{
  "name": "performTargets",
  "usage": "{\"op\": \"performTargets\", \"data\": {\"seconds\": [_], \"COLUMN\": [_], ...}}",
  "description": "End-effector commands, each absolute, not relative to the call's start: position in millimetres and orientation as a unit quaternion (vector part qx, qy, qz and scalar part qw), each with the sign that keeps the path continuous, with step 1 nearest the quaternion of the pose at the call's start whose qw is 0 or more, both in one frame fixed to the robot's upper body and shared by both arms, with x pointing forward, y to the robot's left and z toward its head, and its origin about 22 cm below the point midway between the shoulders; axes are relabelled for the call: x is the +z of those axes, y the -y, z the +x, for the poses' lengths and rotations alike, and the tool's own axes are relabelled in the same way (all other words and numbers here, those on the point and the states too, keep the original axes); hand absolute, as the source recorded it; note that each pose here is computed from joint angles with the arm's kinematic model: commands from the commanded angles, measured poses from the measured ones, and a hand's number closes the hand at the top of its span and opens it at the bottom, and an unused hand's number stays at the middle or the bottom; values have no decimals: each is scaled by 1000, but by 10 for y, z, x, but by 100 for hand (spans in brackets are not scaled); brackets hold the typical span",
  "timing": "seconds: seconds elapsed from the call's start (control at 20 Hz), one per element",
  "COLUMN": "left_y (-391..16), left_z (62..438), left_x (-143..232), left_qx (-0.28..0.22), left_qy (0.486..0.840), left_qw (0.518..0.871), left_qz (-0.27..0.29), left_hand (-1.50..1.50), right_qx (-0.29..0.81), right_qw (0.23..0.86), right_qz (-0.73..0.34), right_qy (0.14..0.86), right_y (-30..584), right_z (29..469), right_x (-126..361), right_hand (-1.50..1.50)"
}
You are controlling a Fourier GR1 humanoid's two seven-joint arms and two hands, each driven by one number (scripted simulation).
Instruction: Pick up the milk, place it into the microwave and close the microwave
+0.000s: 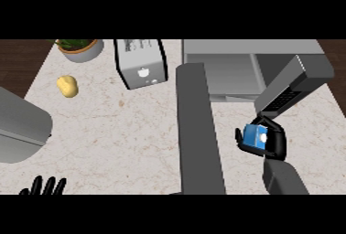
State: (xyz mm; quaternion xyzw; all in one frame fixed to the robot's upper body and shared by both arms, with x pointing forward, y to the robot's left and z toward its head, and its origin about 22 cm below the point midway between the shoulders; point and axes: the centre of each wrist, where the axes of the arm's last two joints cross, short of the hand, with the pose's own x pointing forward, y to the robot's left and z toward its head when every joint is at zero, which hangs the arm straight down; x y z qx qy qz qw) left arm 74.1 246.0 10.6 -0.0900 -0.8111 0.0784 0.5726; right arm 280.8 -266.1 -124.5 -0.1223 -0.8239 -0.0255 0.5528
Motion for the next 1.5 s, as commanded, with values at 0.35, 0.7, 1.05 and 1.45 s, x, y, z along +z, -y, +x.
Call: {"op": "performTargets", "data": {"seconds": [0.35, 0.7, 1.05, 1.45], "left_y": [-2535, -2478, -2585, -2516], "left_z": [664, 532, 607, 529], "left_x": [68, -28, 102, 56], "left_qx": [80, 87, 93, 96], "left_qy": [814, 808, 813, 810], "left_qw": [571, 577, 571, 573], "left_qz": [-77, -83, -70, -78], "left_hand": [-150, -150, -150, -150], "right_qx": [3, -72, -43, -19], "right_qw": [549, 541, 532, 554], "right_qz": [-80, 26, -32, -55], "right_qy": [832, 837, 845, 831], "right_y": [2739, 2484, 2084, 1694], "right_z": [2116, 2175, 2356, 2990], "right_x": [-812, -464, -218, -84], "right_hand": [150, 150, 150, 150]}}
